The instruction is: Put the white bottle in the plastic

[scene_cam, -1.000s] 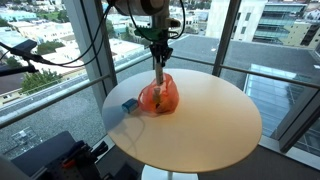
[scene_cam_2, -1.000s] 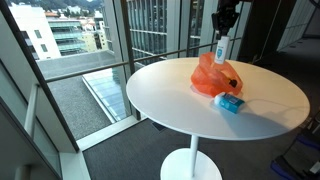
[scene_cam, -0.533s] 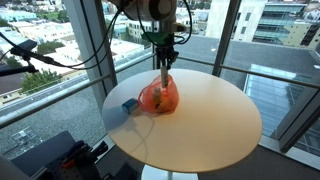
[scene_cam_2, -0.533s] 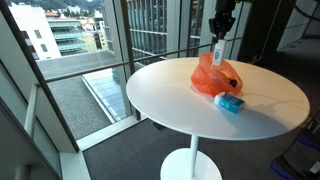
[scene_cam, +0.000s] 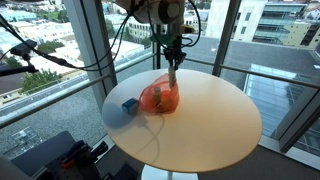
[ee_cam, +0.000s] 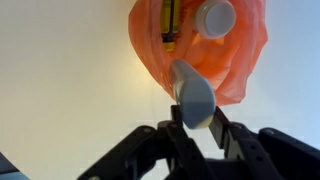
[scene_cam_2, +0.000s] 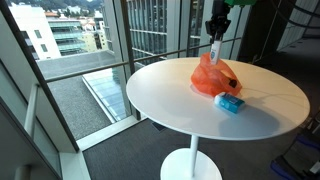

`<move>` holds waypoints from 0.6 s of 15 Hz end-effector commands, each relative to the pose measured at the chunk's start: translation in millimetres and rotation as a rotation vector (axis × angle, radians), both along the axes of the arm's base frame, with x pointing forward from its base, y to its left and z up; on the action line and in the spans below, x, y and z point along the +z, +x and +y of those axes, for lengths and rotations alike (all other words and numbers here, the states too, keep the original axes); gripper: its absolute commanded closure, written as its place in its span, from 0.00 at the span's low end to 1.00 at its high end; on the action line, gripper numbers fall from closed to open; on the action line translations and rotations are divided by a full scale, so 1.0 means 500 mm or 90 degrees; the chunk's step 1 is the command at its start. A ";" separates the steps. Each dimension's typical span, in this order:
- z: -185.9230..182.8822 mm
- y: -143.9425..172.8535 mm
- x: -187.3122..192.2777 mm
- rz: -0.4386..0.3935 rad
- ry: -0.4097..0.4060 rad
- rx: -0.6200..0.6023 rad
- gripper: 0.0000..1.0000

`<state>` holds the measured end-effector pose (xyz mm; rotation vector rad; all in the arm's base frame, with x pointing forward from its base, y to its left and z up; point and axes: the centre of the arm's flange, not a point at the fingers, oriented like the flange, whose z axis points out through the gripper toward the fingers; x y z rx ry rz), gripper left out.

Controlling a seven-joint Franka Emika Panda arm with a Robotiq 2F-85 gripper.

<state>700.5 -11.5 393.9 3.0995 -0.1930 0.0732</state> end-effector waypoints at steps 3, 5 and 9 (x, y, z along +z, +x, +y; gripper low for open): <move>-0.014 0.041 0.012 -0.009 0.013 -0.008 0.90; -0.003 0.038 0.009 -0.007 0.019 -0.003 0.90; 0.029 0.030 0.004 -0.001 0.036 0.008 0.90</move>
